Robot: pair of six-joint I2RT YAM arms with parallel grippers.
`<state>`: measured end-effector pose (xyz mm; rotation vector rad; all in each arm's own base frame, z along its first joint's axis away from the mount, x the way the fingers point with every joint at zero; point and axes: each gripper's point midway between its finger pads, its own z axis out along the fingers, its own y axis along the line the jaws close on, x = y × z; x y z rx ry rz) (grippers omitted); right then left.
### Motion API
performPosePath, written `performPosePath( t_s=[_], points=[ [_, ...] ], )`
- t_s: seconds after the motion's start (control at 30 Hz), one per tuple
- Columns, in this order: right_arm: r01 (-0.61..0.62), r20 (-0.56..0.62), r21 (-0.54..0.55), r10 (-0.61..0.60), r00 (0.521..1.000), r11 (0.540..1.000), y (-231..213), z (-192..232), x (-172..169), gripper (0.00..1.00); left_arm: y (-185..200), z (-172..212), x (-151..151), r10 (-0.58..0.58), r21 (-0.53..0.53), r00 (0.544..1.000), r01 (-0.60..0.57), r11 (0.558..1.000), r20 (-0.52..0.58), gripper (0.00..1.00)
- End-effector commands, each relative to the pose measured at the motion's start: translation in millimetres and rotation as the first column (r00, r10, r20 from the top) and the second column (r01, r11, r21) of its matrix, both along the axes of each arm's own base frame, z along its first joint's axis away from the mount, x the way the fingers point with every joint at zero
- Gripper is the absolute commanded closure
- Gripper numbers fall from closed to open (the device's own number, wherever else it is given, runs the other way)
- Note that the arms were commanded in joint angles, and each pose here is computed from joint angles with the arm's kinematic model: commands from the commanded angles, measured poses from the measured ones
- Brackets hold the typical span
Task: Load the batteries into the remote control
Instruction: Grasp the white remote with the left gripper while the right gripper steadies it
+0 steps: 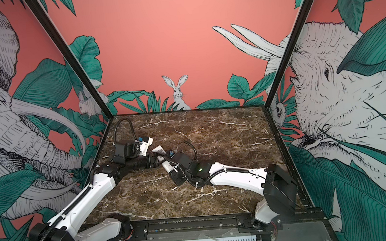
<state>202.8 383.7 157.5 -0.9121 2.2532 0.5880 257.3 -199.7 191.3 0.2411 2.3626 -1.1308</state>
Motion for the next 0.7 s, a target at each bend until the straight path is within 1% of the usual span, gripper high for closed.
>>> performPosePath(
  t_s=[0.0,0.2,0.3,0.43,0.53,0.6,0.63,0.67],
  points=[
    [0.01,0.069,0.099,-0.017,0.997,0.995,10.7,38.2,6.6,0.55,-5.8,15.3,-5.6,-0.028,-0.054,0.999,0.029,0.998,0.031,0.49],
    [-0.009,0.084,0.116,-0.001,0.996,0.993,13.4,41.8,4.8,0.55,-7.0,19.3,-4.9,-0.019,-0.08,0.999,0.022,0.997,0.041,0.67],
    [-0.021,0.092,0.128,0.01,0.996,0.992,14.5,42.5,3.9,0.54,-6.9,20.5,-2.3,-0.005,-0.09,0.999,0.01,0.996,0.05,0.74],
    [-0.047,0.109,0.161,0.03,0.994,0.986,16.1,43.0,0.9,0.54,-8.2,18.8,2.9,0.007,-0.1,0.999,-0.002,0.995,0.05,0.75],
    [-0.041,0.115,0.16,0.022,0.993,0.986,14.9,39.9,2.2,0.53,-9.3,16.6,6.1,0.008,-0.101,0.999,-0.003,0.995,0.048,0.82],
    [-0.025,0.114,0.151,0.008,0.993,0.988,12.9,37.4,4.1,0.49,-8.3,15.7,7.9,0.016,-0.095,0.998,-0.011,0.995,0.054,0.87],
    [-0.008,0.114,0.149,-0.009,0.993,0.989,10.6,36.3,6.2,0.44,-7.5,15.4,9.1,0.023,-0.09,0.998,-0.018,0.996,0.059,0.9],
    [0.012,0.108,0.149,-0.028,0.994,0.989,8.2,35.6,8.7,0.38,-5.0,14.3,11.0,0.039,-0.079,0.997,-0.033,0.996,0.066,0.95]
  ],
)
